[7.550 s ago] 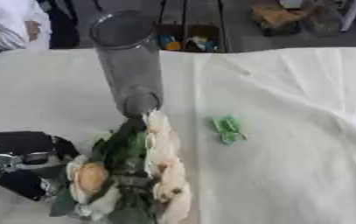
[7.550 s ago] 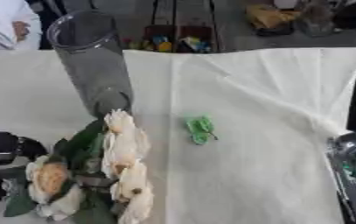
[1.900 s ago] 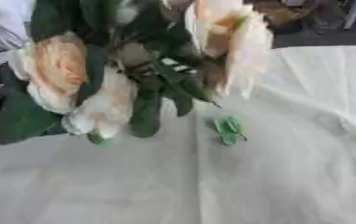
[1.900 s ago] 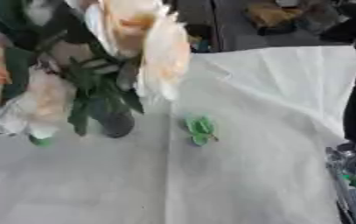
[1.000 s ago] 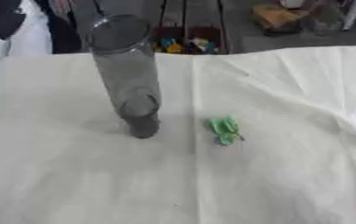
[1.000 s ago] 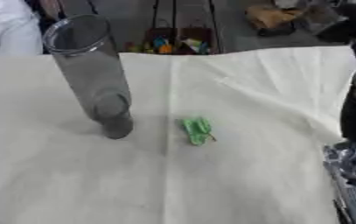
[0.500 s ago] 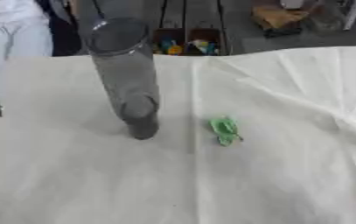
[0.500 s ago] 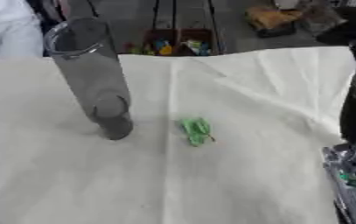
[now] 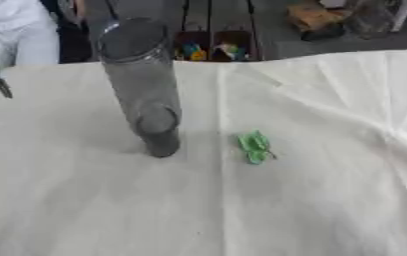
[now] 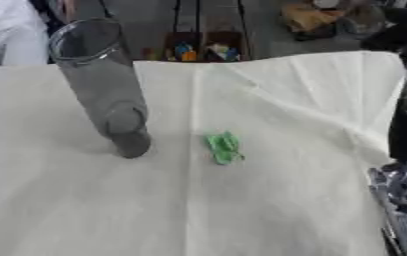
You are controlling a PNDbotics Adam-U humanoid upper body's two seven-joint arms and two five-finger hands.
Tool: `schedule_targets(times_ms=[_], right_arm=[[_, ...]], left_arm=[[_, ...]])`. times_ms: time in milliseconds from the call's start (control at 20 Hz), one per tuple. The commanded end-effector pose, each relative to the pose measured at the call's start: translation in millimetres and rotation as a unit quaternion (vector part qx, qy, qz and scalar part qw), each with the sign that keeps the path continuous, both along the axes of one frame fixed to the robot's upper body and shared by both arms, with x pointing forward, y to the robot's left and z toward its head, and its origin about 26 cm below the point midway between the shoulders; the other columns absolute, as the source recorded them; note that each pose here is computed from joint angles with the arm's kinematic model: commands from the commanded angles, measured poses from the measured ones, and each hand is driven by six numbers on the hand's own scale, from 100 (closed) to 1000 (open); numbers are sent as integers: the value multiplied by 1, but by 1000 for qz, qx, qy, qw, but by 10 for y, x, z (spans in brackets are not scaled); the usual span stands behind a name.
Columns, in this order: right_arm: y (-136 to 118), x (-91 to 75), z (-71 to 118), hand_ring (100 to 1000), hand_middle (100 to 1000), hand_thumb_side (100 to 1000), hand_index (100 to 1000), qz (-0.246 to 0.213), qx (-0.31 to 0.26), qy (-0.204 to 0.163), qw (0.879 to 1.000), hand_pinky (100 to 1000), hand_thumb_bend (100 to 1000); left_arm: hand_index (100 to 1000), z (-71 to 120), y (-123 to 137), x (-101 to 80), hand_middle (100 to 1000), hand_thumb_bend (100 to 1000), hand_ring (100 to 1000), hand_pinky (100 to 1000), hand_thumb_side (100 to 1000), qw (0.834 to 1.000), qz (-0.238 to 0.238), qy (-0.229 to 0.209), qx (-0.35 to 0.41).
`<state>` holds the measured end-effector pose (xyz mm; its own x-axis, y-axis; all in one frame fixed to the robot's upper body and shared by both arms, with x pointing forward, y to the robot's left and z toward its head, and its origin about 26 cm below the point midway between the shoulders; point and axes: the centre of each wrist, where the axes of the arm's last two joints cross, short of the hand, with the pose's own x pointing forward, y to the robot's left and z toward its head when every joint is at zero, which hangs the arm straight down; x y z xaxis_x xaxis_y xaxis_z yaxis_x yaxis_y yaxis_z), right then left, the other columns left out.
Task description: Arrange flowers into the vase.
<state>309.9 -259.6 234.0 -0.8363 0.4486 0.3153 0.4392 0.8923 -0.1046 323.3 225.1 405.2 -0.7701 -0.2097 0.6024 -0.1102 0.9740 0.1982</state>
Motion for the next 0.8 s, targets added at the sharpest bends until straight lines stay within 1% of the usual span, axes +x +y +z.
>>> schedule_targets(times_ms=[50,250,400,550,800], right_arm=[[-17,-31,66,551,495,984,728,3,-10,-10,1000,594,100],[-35,-35,61,552,494,985,729,1,-13,-8,1000,595,100],[-47,-38,53,552,494,985,729,0,-13,-6,1000,595,100],[-51,-39,49,551,494,985,729,0,-13,-5,1000,596,100],[-61,-44,34,549,493,984,729,2,-17,-1,1000,597,100]], left_arm=[[100,133,67,43,100,100,100,100,614,999,15,-23,-22],[100,155,117,186,100,100,100,100,615,998,33,-18,-42],[100,168,135,246,100,100,100,100,616,998,37,-17,-49],[100,175,139,270,100,100,100,100,621,998,36,-18,-54],[100,304,27,377,100,100,100,100,628,995,22,-15,-93]])
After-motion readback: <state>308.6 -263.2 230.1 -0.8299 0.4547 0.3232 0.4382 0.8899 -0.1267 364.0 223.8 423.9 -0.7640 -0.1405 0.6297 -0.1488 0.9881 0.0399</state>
